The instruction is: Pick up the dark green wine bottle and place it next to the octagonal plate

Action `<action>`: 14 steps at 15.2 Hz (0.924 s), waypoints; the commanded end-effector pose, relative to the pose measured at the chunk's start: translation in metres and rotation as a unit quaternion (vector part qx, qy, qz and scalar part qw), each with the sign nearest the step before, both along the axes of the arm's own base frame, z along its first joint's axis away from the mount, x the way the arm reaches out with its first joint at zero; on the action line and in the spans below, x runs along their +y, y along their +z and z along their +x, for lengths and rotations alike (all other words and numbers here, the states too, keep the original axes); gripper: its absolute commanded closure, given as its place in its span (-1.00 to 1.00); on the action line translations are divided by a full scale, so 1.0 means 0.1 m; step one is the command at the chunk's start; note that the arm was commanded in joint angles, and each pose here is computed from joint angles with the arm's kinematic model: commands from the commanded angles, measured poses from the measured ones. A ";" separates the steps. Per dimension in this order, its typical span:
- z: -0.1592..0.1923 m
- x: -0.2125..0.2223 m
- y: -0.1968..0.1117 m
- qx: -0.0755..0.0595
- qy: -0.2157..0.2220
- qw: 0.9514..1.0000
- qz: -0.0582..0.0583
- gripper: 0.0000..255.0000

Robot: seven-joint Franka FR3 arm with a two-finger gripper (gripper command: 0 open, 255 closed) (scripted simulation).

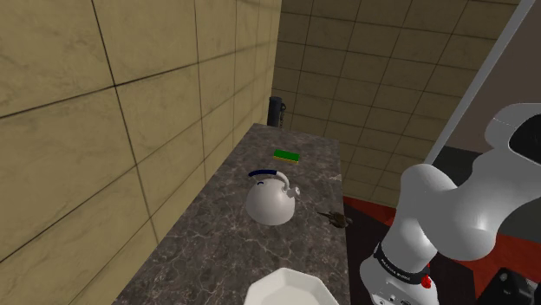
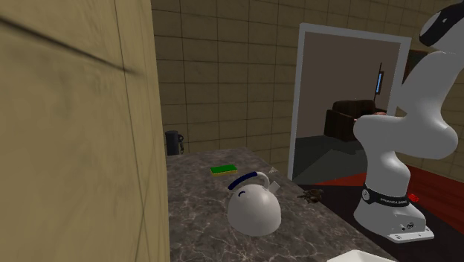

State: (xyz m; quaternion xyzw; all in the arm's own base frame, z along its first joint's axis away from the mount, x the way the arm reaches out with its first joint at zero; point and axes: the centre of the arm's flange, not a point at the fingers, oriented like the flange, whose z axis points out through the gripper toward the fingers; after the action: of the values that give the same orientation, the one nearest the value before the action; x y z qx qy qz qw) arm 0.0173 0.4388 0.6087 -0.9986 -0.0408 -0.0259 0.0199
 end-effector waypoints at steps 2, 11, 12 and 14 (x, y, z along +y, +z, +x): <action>-0.01 0.00 -0.16 0.000 0.000 1.000 0.000 1.00; -0.01 0.00 -0.63 0.000 0.000 1.000 0.000 1.00; -0.01 0.00 -0.69 0.000 0.000 1.000 0.000 1.00; -0.01 0.00 -0.79 0.000 0.000 1.000 0.000 1.00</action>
State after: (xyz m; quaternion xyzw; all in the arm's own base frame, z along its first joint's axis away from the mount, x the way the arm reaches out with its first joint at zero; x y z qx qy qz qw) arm 0.0157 0.4392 0.5352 -0.9986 -0.0408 -0.0259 0.0200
